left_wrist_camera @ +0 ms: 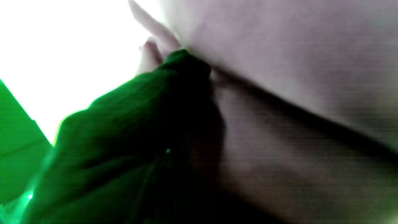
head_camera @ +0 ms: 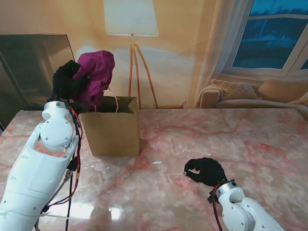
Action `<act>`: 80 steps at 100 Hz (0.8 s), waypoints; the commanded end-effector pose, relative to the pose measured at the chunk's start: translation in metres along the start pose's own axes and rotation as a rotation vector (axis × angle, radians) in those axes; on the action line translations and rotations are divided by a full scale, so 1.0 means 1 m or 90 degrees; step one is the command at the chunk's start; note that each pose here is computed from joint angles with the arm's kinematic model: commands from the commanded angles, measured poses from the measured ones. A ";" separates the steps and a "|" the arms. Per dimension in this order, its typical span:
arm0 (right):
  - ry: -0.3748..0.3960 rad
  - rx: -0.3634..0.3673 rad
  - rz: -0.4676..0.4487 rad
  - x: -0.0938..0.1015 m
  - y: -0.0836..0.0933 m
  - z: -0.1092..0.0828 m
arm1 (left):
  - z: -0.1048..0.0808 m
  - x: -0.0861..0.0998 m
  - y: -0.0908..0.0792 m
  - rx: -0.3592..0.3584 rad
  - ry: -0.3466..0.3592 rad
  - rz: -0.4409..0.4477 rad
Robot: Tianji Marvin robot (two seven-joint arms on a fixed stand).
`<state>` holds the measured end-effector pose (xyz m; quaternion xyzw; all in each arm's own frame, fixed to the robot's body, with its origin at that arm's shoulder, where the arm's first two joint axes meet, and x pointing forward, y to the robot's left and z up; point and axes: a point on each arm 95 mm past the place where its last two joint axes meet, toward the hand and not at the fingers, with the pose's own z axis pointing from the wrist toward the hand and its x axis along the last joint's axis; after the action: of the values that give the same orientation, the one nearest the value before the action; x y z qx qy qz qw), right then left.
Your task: Fold the socks and the shorts into the kraft paper bag
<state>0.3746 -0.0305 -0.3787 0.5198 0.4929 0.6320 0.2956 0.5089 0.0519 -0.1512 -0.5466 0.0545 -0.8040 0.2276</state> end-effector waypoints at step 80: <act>0.013 0.018 0.009 0.005 -0.004 0.001 | -0.024 -0.017 -0.009 -0.054 -0.007 -0.042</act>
<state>0.3757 -0.0274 -0.3801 0.5226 0.4982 0.6316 0.2825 0.4926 0.0628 -0.1771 -0.5657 0.0661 -0.8014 0.1827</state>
